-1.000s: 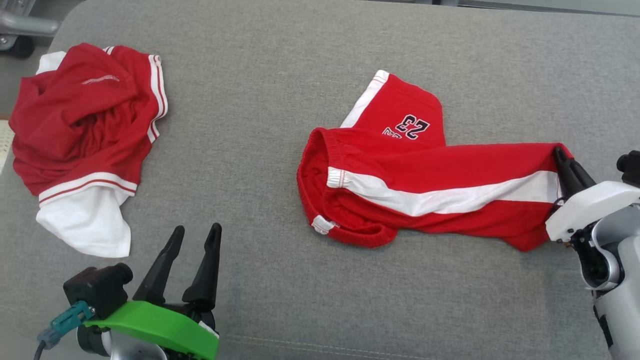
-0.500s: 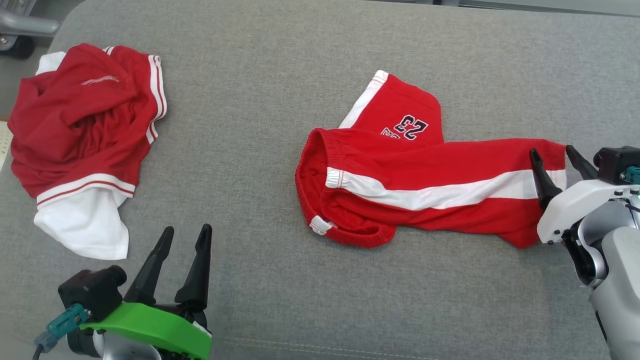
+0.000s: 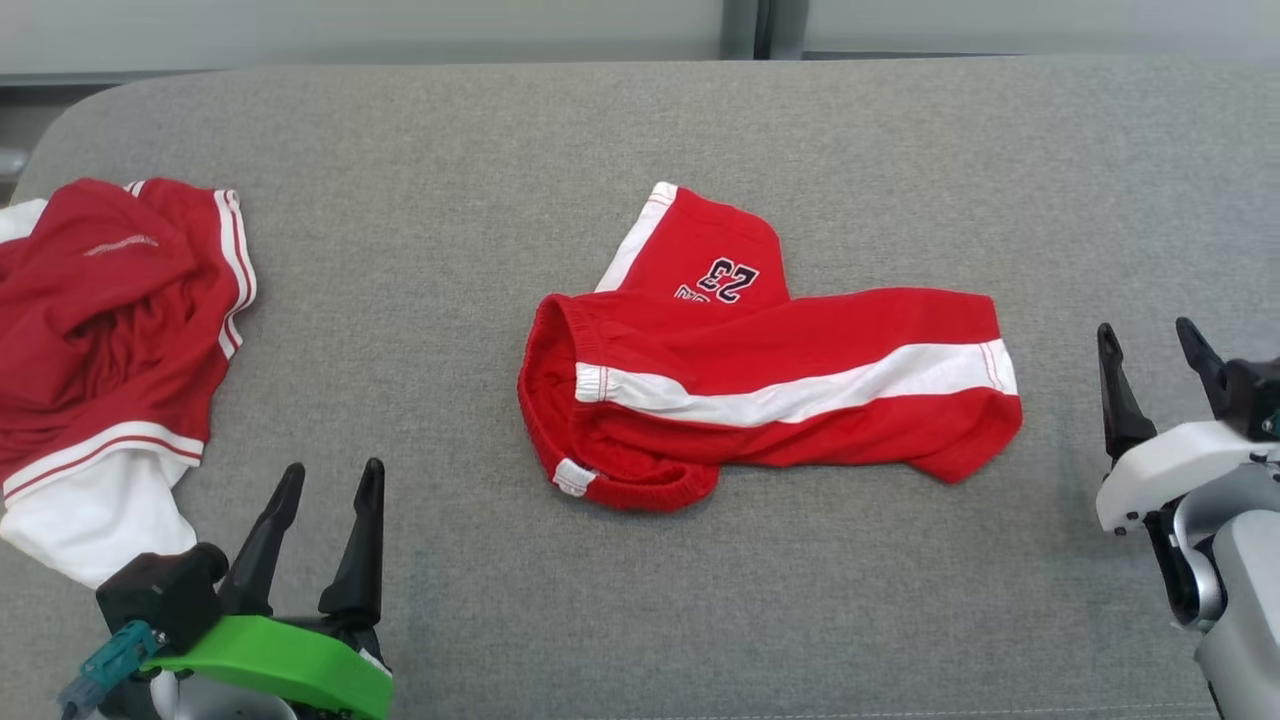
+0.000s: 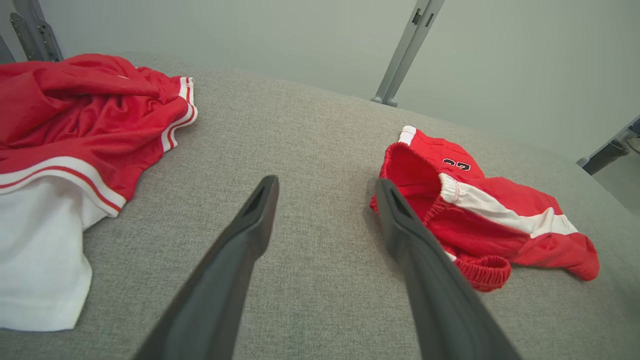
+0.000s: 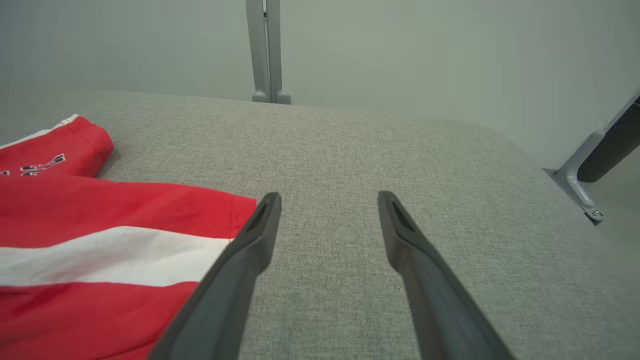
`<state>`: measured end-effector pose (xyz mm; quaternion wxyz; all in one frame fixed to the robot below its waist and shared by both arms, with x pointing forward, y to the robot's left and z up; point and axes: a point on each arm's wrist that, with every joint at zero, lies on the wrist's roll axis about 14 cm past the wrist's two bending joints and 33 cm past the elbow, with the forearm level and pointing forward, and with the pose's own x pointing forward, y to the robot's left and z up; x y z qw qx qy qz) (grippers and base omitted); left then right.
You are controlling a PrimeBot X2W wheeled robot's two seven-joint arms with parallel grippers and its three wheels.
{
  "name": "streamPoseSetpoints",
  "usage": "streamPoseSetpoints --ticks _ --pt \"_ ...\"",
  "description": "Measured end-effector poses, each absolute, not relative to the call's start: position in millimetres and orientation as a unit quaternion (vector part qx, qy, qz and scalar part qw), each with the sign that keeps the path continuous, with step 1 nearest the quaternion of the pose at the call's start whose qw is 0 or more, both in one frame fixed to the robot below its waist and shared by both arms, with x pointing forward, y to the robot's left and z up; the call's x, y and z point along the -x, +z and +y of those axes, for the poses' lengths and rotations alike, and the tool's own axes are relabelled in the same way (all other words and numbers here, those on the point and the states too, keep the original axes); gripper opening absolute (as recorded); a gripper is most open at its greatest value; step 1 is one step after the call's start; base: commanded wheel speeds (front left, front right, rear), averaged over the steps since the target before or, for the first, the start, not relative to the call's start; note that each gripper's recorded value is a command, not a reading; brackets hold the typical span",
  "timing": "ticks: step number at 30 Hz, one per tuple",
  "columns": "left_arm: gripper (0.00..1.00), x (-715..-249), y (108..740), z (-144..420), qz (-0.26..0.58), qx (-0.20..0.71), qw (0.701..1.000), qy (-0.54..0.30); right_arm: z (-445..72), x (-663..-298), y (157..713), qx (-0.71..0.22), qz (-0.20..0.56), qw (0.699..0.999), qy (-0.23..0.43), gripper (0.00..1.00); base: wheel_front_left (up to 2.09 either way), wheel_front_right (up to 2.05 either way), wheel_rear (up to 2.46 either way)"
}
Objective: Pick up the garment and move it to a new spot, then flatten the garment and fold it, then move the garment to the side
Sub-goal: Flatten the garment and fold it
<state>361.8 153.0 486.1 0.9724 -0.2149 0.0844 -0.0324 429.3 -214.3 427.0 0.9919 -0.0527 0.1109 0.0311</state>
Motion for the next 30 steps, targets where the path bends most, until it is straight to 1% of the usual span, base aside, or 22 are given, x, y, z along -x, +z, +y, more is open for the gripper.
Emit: streamPoseSetpoints --ticks 4,8,12,17,22,30 --pt "1.0 -361 488 152 0.077 0.181 0.979 -0.046 -221 -410 435 0.047 0.089 0.995 0.006 1.0 0.0 0.0 0.0" --pt "1.0 -354 491 155 0.063 0.177 0.981 -0.041 -221 -378 424 0.033 0.107 0.994 -0.013 1.0 0.0 0.0 0.0" --pt "1.0 -341 488 165 0.058 0.172 0.983 -0.025 -208 -350 417 0.017 0.116 0.993 -0.008 1.0 0.0 0.0 0.0" --pt "1.0 -331 482 168 0.059 0.168 0.984 -0.02 -191 -330 418 0.018 0.111 0.994 0.006 1.0 0.0 0.0 0.0" --pt "1.0 -324 481 167 0.051 0.162 0.985 -0.024 -186 -320 427 0.019 0.096 0.995 0.009 1.0 0.0 0.0 0.0" --pt "1.0 -312 476 174 0.051 0.153 0.987 -0.018 -185 -323 452 0.029 0.054 0.998 0.011 1.0 0.0 0.0 0.0"
